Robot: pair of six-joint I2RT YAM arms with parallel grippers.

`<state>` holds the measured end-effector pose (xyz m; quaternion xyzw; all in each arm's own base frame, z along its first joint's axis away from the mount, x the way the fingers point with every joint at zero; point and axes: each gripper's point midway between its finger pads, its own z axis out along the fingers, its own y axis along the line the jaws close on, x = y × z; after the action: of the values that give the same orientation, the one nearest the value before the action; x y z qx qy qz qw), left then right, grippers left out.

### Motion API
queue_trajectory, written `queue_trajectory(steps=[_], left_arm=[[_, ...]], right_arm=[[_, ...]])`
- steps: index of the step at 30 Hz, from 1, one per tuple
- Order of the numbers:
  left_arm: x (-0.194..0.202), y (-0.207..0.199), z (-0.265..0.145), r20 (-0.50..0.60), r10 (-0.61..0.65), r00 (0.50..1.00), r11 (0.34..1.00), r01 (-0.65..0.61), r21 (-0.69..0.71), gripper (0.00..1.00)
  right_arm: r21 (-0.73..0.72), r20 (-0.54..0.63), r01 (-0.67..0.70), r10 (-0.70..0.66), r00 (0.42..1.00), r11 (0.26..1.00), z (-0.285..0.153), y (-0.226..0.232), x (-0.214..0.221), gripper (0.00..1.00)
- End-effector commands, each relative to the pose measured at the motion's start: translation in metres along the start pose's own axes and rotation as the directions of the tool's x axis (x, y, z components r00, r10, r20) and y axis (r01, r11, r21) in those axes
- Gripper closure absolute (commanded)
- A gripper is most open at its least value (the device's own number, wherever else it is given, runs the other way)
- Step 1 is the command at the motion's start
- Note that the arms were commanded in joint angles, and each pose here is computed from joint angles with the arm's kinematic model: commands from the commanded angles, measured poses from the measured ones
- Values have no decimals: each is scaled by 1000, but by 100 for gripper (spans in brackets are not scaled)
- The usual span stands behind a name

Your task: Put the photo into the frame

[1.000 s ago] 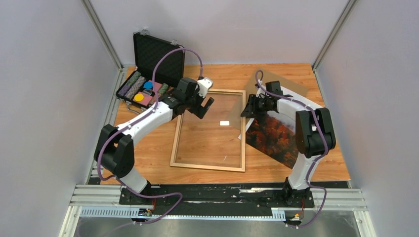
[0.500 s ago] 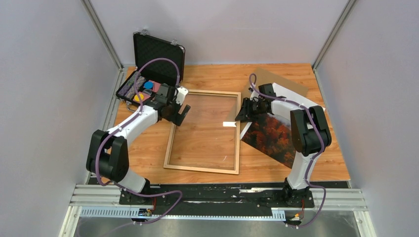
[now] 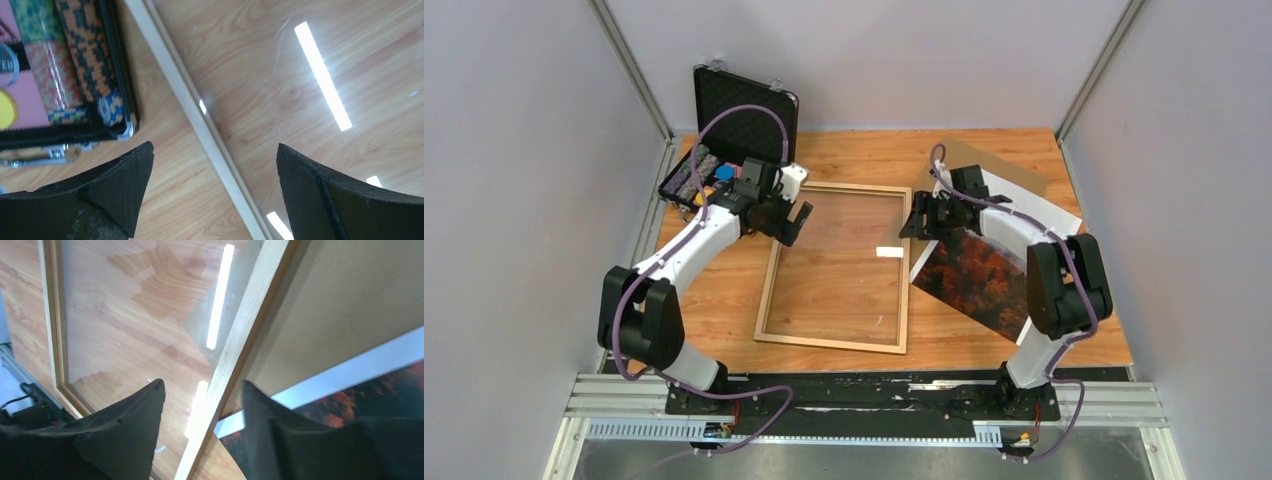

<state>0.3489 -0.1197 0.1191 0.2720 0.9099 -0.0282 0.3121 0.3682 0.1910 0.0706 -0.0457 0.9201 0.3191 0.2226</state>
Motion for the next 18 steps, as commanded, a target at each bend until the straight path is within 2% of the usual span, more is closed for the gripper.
queue_trajectory(steps=[1,5,9,11,12,13,14,18], left_arm=[[-54,-22,-7,117,-47,992,987,27,161,0],[-87,-49,-4,144,-49,988,963,8,270,0],[-118,-86,3,174,13,985,941,-71,331,0],[-134,-108,5,191,27,981,923,-97,373,0],[-132,-123,15,163,32,986,911,-96,401,0],[-148,-130,9,194,32,980,902,-112,417,0],[-146,-146,19,166,38,985,888,-109,448,0],[-178,-189,25,203,43,978,850,-142,507,0]], right_arm=[[135,151,179,-199,968,975,-47,4,-30,37],[245,193,226,-276,942,943,-83,-4,-27,28],[315,271,234,-324,907,920,-125,-15,-26,17],[333,286,211,-312,906,919,-142,-26,-22,17],[339,288,195,-299,910,920,-149,-32,-19,17],[347,289,170,-278,916,922,-155,-39,-15,17],[362,283,166,-278,918,917,-162,-46,-10,17],[430,333,49,-209,920,902,-192,-87,5,18]])
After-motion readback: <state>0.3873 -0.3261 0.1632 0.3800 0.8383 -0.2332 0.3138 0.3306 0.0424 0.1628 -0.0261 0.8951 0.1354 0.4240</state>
